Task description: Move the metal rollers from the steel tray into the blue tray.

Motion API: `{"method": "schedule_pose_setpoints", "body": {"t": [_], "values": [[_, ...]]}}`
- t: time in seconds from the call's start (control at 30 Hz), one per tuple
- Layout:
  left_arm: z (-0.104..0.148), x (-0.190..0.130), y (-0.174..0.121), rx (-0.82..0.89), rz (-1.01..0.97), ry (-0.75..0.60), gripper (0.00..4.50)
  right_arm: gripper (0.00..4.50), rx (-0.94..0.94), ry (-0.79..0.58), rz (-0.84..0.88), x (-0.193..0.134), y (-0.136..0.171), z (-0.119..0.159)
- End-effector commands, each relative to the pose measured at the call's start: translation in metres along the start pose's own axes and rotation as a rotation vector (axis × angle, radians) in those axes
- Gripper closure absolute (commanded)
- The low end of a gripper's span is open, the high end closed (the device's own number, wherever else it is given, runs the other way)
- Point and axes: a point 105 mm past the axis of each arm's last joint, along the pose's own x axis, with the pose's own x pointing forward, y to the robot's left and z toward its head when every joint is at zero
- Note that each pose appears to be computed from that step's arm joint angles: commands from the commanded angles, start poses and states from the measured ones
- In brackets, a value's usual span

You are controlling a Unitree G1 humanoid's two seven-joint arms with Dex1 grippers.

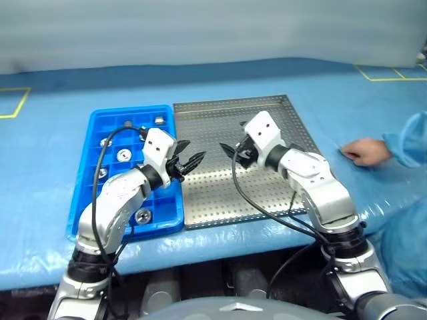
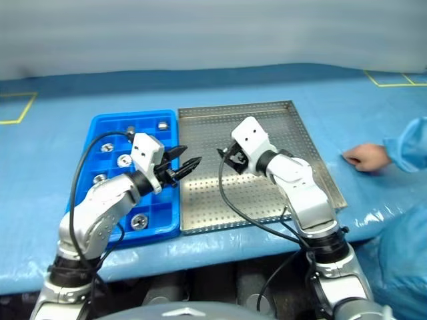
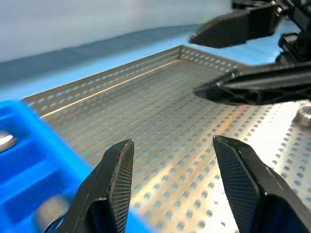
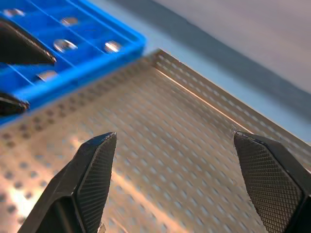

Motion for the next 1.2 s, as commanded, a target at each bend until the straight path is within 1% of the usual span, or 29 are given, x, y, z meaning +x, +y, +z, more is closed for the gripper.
{"method": "schedule_pose_setpoints", "body": {"t": [0.03, 0.13, 0.23, 0.37, 0.53, 0.77, 1.0, 1.2], "values": [[-0.003, 0.027, -0.012, 0.026, -0.128, 0.01, 1.69, 0.47, -0.018, -0.028, -0.014, -0.027, -0.001, 0.004], [-0.004, 0.049, -0.025, 0.017, -0.245, 0.018, 1.69, 0.47, -0.031, 0.016, 0.007, -0.044, 0.007, -0.008], [-0.007, 0.067, -0.029, -0.012, -0.284, 0.024, 1.69, 0.47, -0.036, 0.048, 0.024, -0.054, 0.016, -0.015], [-0.02, 0.093, -0.034, -0.002, -0.279, 0.089, 1.69, 0.47, -0.026, 0.1, 0.037, -0.065, 0.024, -0.027], [-0.036, 0.113, -0.039, -0.003, -0.252, 0.142, 1.69, 0.47, -0.014, 0.098, 0.012, -0.072, 0.025, -0.026], [-0.05, 0.13, -0.048, 0.009, -0.23, 0.183, 1.69, 0.47, -0.005, 0.088, -0.004, -0.074, 0.026, -0.025], [-0.062, 0.136, -0.047, 0.046, -0.195, 0.227, 1.69, 0.47, -0.005, 0.077, -0.021, -0.073, 0.025, -0.024], [-0.068, 0.137, -0.048, 0.054, -0.189, 0.24, 1.69, 0.47, -0.006, 0.068, -0.026, -0.072, 0.025, -0.022]]}}
